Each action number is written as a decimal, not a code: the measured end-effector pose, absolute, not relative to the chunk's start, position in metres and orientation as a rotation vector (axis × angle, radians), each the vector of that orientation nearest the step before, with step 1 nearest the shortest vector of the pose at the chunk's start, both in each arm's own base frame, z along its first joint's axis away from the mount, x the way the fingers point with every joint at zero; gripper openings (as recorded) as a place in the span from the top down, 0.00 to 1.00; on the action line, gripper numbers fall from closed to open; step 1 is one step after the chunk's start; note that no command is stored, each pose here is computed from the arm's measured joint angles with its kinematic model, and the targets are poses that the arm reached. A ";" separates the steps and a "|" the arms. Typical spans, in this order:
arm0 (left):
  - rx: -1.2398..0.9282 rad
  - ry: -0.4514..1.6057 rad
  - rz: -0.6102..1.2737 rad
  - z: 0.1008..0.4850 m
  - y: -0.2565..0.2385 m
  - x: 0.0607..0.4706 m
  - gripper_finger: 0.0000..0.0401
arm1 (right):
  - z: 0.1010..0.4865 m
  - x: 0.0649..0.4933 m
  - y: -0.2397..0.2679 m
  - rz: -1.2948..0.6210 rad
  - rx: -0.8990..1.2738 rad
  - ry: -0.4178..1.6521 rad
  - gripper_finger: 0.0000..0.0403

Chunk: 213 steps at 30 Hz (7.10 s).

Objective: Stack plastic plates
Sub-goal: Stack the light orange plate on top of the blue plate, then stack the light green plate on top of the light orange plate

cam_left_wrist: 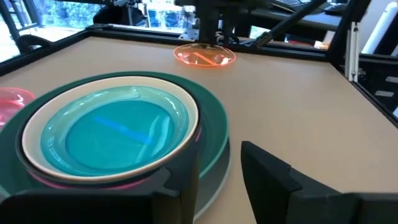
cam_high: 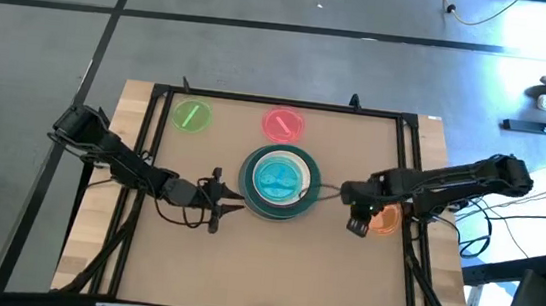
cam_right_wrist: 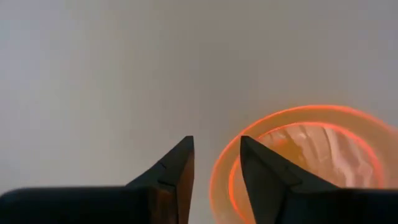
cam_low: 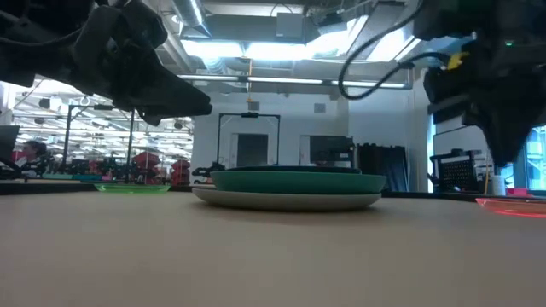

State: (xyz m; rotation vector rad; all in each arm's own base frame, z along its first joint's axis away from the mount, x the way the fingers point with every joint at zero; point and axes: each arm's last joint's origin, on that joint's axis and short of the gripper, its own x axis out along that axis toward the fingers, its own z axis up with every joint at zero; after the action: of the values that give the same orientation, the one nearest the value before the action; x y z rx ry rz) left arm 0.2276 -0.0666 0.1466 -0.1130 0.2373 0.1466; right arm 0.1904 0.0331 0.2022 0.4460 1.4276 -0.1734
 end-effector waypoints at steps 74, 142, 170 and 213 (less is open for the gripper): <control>-0.147 0.256 0.176 0.144 -0.060 0.229 0.72 | 0.235 0.323 0.070 -0.066 -0.432 0.846 0.99; -0.107 1.094 0.836 0.187 0.070 0.197 0.72 | 0.180 0.252 0.080 0.173 -0.214 0.394 0.61; -0.123 1.312 0.915 0.125 0.165 0.172 0.72 | 0.175 0.251 0.072 0.039 -0.245 0.444 0.61; 0.157 0.702 0.423 0.206 0.032 0.233 0.99 | 0.176 0.252 0.072 0.032 -0.244 0.436 0.61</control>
State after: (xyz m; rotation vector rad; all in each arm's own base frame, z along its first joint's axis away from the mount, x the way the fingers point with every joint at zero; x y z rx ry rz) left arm 0.2327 0.0316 0.2058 0.1568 0.7020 0.4232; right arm 0.2519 0.0724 0.1759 -0.2437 0.4364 0.0322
